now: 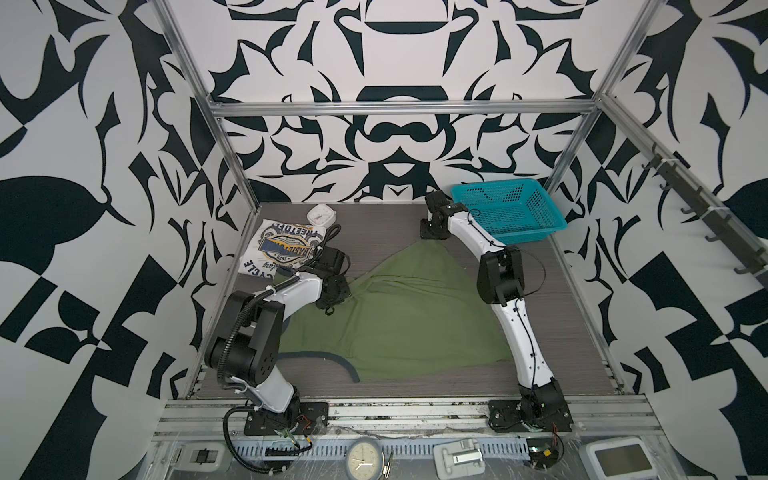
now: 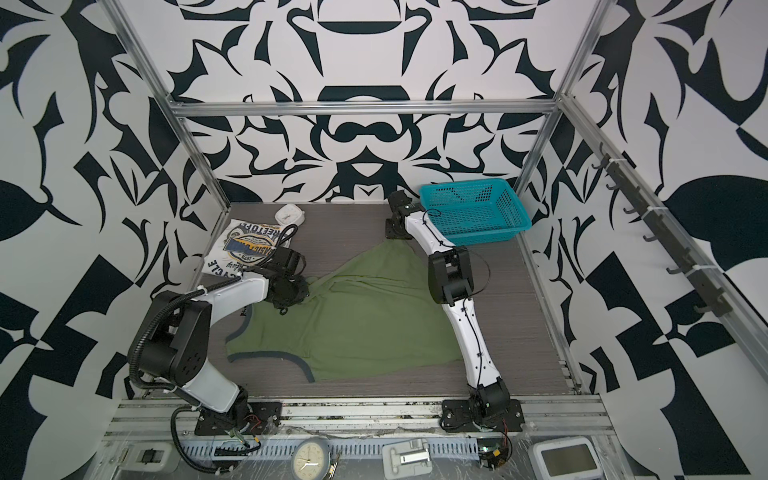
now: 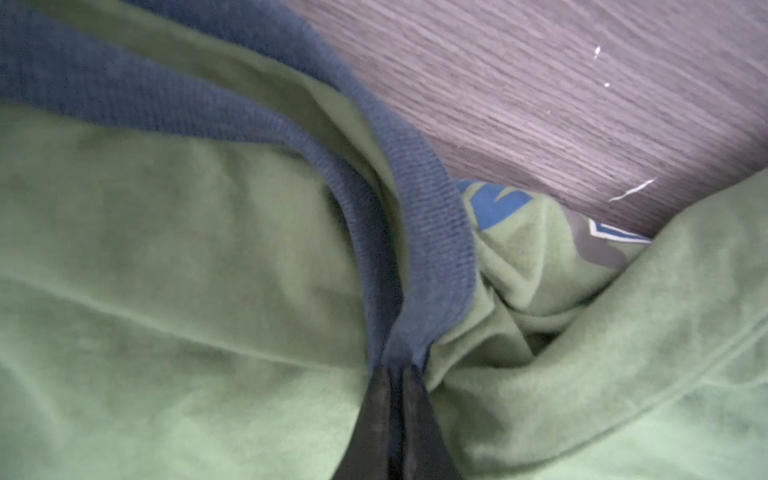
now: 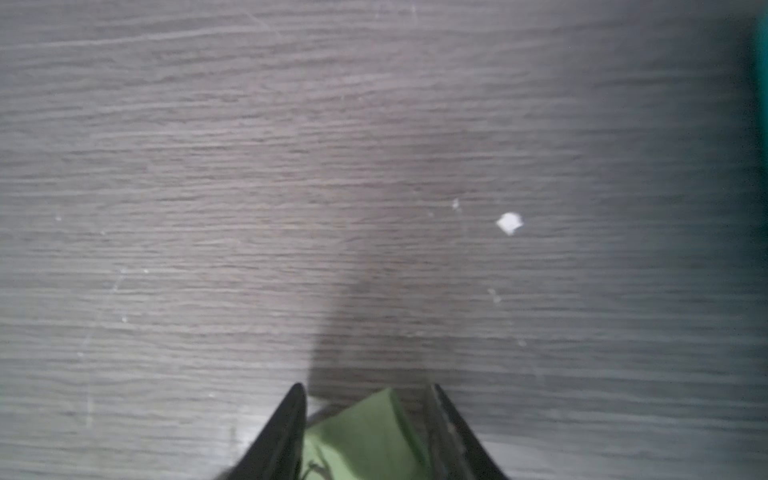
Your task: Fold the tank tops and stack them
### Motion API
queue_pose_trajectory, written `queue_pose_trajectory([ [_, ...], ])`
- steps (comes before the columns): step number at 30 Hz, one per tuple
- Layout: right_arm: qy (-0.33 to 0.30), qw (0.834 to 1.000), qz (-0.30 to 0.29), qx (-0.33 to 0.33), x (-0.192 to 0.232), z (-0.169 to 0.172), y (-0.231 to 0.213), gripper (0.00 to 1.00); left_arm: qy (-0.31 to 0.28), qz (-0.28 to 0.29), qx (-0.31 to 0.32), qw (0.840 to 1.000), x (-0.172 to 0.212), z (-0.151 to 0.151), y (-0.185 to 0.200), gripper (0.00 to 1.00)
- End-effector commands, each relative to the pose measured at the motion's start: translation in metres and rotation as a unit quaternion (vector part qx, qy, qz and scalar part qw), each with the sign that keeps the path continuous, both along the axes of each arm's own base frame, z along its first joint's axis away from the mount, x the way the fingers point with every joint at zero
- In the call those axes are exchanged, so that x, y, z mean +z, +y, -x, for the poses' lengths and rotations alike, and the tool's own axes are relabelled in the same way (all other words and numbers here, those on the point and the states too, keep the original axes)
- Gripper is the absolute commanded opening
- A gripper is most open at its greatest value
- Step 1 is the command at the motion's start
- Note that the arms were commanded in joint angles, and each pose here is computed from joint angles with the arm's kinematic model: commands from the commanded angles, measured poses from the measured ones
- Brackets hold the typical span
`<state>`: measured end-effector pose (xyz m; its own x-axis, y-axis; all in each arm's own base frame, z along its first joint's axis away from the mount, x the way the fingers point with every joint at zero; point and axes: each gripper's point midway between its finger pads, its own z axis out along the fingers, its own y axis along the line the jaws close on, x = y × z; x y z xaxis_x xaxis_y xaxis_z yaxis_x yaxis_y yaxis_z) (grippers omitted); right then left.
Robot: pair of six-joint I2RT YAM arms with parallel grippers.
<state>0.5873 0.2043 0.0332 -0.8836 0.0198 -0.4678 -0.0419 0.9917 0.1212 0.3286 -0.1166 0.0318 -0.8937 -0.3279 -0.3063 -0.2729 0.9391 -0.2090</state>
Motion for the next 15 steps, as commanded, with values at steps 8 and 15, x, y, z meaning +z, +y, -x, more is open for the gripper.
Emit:
queue_pose_trajectory([
  [8, -0.025, 1.0, 0.003, 0.012, 0.049, 0.008, -0.003, 0.1, -0.01, 0.002, -0.004, 1.0, 0.012, -0.016, -0.008, 0.0],
  [15, -0.091, 0.996, 0.014, -0.012, 0.105, -0.013, -0.029, 0.0, -0.04, -0.03, -0.025, 0.998, 0.045, -0.061, -0.012, 0.0],
])
